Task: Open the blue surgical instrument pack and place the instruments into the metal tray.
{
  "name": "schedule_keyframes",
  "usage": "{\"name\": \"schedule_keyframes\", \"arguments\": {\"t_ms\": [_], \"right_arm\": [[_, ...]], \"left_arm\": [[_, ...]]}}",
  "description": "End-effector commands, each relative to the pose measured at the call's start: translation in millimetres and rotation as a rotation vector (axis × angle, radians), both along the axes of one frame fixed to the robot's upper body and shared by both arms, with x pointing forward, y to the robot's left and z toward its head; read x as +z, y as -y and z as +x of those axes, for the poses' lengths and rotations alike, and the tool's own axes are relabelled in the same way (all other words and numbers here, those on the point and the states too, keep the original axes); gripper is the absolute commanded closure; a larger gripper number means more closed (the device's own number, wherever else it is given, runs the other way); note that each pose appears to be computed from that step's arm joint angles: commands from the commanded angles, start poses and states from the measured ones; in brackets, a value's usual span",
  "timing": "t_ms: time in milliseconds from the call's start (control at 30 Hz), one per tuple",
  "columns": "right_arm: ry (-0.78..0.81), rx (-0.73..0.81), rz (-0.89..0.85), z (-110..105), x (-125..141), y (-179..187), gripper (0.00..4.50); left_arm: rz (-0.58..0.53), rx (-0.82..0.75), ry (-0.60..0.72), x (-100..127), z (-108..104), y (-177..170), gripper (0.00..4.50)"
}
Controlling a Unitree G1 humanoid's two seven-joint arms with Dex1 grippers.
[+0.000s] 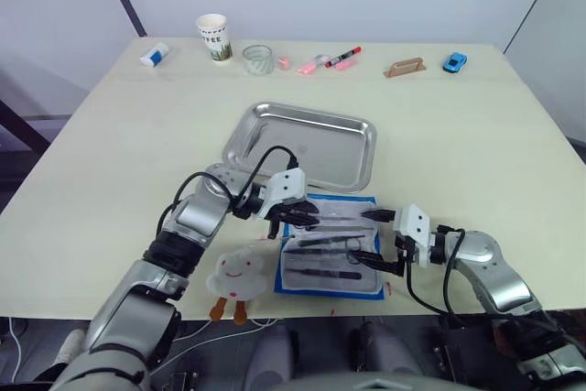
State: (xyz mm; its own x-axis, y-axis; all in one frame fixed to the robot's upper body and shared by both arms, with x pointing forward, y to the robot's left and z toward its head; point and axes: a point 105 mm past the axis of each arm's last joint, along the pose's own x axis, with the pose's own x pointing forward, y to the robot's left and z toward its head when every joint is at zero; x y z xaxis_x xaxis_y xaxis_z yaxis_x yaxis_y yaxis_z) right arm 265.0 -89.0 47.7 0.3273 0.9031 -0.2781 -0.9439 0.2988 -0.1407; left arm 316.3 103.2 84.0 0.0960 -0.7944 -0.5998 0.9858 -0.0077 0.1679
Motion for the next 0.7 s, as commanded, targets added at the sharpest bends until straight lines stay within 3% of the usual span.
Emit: {"name": "schedule_keyframes", "arguments": {"t_ms": [33,700], "right_arm": [[-0.131,-0.041,-0.149,-10.3,-47.1,10.9,0.00],[-0.140,-0.030,-0.151,-11.9,-48.9,9.1,0.00]], "left_arm": [[0.012,-0.001,-0.024,-10.2,-2.2,-3.8,4.42],[0.044,-0.053,-0.016,16.4,-1.3,3.0,4.48]]}}
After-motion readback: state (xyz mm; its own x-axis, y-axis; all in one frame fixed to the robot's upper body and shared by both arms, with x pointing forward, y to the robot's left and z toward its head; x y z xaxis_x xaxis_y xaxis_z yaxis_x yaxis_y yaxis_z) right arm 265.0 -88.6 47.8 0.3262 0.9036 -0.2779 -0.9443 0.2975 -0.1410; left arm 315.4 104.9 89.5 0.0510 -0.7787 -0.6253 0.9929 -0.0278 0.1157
